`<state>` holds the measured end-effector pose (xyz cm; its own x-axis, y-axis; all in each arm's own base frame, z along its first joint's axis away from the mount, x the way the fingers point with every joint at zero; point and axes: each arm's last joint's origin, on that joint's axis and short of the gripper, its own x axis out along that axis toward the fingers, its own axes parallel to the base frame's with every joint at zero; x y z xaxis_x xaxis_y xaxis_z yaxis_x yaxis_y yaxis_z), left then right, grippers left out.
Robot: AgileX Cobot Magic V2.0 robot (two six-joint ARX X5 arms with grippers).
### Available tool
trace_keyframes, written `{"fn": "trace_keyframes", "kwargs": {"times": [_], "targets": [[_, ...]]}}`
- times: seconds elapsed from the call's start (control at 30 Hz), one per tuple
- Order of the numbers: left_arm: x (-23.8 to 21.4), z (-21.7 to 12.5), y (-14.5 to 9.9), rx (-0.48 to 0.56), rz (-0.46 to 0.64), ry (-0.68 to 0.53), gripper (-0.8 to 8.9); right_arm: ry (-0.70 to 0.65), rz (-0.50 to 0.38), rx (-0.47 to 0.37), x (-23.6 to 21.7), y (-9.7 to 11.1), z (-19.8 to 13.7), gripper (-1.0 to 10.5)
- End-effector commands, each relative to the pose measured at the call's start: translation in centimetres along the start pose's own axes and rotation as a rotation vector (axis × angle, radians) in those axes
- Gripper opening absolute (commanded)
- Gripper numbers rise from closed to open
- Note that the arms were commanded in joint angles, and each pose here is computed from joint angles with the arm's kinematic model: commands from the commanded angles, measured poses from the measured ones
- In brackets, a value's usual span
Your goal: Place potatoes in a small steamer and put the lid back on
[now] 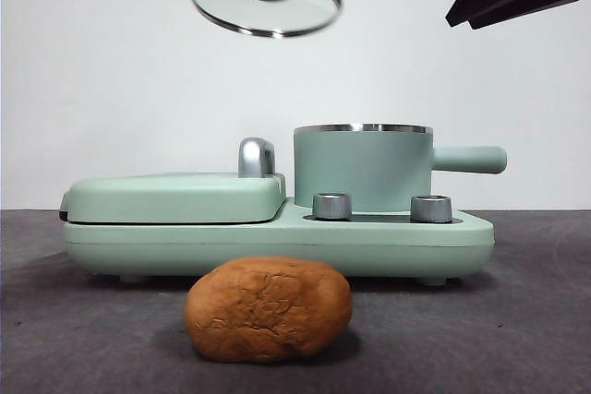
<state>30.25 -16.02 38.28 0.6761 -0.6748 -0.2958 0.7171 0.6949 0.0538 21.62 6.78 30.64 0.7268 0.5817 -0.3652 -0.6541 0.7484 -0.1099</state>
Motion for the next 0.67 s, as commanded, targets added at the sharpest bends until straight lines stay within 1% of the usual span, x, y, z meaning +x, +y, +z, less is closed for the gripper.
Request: {"fn": "trace_keyframes", "kwargs": {"times": [0.03,0.17,0.43,0.57,0.67], "targets": [[-2.0,0.6,0.0,-0.006,0.023,-0.043,0.12,-0.019,0.009,0.002,0.1,0.1,0.7,2.2],[-4.5,-1.3,0.1,-0.026,0.058,-0.026,0.12,-0.021,0.025,-0.005,0.2,0.5,0.8,2.2],[-10.2,-7.4,-0.7,-0.12,0.148,0.012,0.11,-0.022,0.083,-0.024,0.6,1.8,1.0,2.2],[-12.5,-9.1,-1.3,-0.167,0.186,0.01,0.11,-0.012,0.154,-0.045,1.0,3.4,1.2,2.3],[-14.0,-9.9,-1.8,-0.189,0.203,0.019,0.11,0.001,0.233,-0.073,1.4,5.2,1.3,2.5]]}}
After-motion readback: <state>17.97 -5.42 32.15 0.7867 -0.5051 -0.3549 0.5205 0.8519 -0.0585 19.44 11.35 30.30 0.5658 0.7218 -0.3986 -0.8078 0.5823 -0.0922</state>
